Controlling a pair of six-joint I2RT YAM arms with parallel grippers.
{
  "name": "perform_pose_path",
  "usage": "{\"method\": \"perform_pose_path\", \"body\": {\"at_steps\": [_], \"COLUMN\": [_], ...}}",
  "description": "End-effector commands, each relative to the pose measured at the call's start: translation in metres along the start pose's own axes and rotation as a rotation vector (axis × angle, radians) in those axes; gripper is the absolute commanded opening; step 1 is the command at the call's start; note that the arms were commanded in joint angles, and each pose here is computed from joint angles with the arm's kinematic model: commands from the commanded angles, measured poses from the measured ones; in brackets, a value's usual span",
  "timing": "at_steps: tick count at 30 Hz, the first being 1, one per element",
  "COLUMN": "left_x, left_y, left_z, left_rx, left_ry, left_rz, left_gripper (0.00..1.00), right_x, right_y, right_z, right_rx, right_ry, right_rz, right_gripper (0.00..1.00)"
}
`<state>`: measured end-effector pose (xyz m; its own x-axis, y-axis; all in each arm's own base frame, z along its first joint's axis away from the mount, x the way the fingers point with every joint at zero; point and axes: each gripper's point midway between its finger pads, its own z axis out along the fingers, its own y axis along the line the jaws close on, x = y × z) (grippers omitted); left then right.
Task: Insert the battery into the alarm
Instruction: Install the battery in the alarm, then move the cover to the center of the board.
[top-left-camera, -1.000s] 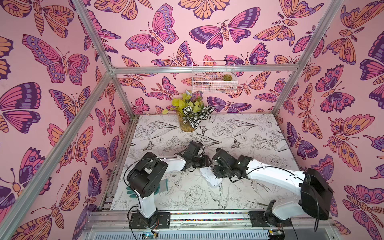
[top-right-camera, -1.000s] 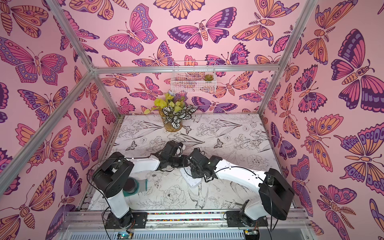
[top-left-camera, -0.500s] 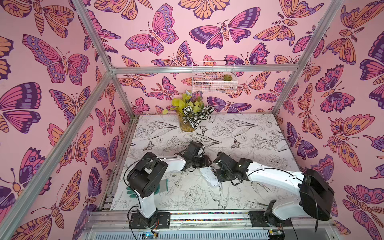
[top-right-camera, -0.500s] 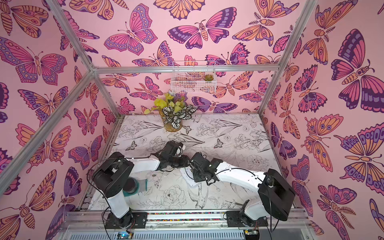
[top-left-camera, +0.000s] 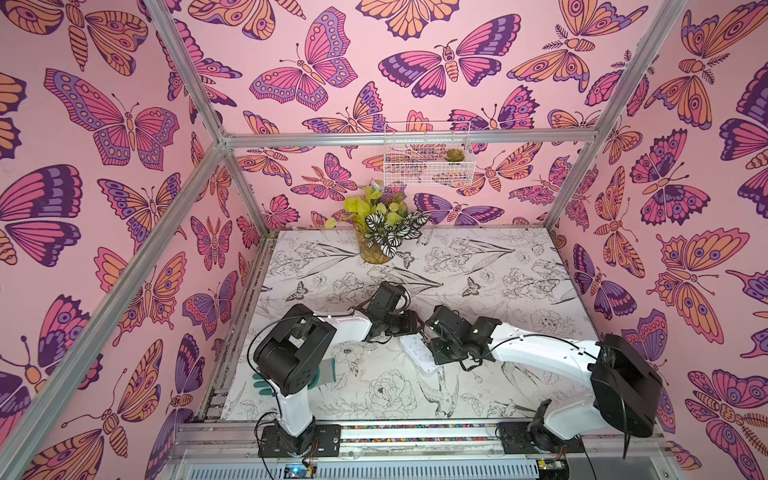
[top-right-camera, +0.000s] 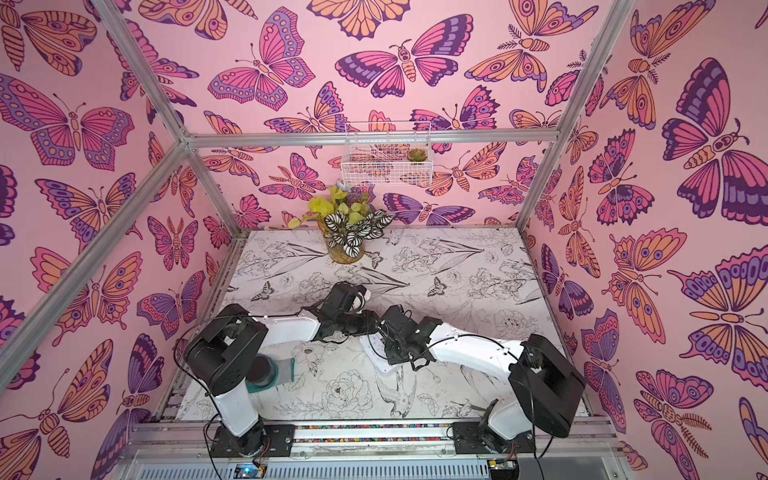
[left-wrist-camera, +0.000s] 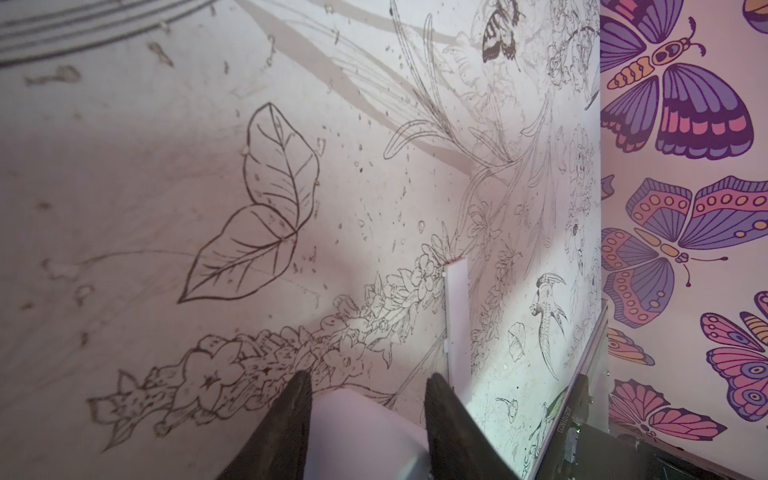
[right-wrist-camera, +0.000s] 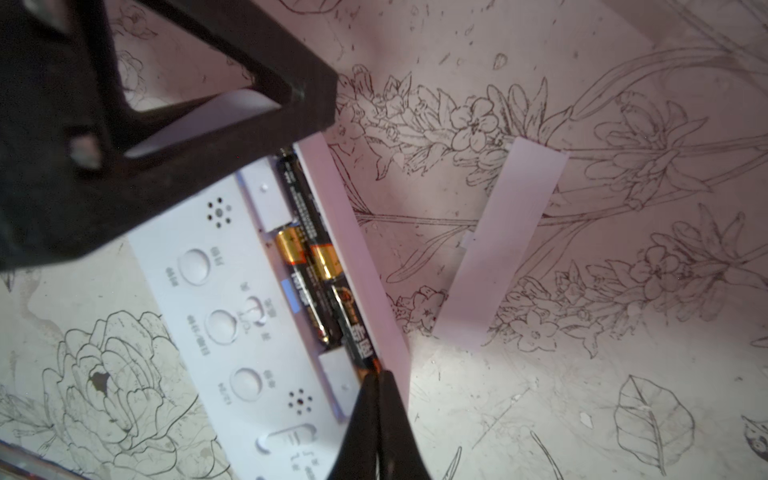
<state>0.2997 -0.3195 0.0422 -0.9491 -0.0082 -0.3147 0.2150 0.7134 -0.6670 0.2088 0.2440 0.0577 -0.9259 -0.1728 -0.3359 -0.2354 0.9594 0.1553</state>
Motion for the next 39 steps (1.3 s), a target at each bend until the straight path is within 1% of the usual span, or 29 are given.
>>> {"method": "perform_pose_path", "body": {"at_steps": [1,8,11,15,18,25,29,34,35,39], "left_x": [0.013,0.014,0.013,0.010,0.006,0.000,-0.014,-0.044,-0.049,-0.059], "left_y": [0.008,0.008,0.008,0.006,0.004,0.004,0.004,0.001,0.003,0.014], "left_z": [0.003,0.002,0.000,-0.002,-0.004,-0.007,-0.018,-0.045,-0.052,-0.076], "left_rx": [-0.009,-0.009,-0.011,-0.014,-0.017,-0.028,-0.037,-0.073,-0.089,-0.141], "left_ry": [0.040,0.042,0.034,0.020,0.012,-0.003,-0.049,-0.124,-0.141,-0.226], "left_rz": [-0.010,-0.011,-0.004,0.008,0.017,0.023,0.026,0.044,0.043,0.017], "left_gripper": [0.47,0.47,0.47,0.47,0.47,0.48,0.49,0.53,0.54,0.56], "right_x": [0.020,0.026,0.017,-0.002,-0.015,-0.029,-0.034,-0.038,-0.038,-0.037], "right_y": [-0.010,-0.012,-0.010,-0.004,0.000,0.011,0.009,-0.018,-0.026,-0.046], "right_z": [0.014,0.020,0.010,-0.012,-0.022,-0.015,-0.014,-0.014,-0.014,-0.010], "right_rx": [0.039,0.054,0.044,0.020,0.020,0.017,0.026,0.082,0.093,0.129], "right_ry": [0.064,0.084,0.050,-0.030,-0.070,-0.083,-0.099,-0.120,-0.124,-0.140], "right_rz": [0.007,0.004,0.002,-0.008,-0.019,-0.031,-0.017,0.061,0.083,0.138], "right_gripper": [0.06,0.06,0.06,0.08,0.09,0.11,0.12,0.18,0.21,0.38]}}
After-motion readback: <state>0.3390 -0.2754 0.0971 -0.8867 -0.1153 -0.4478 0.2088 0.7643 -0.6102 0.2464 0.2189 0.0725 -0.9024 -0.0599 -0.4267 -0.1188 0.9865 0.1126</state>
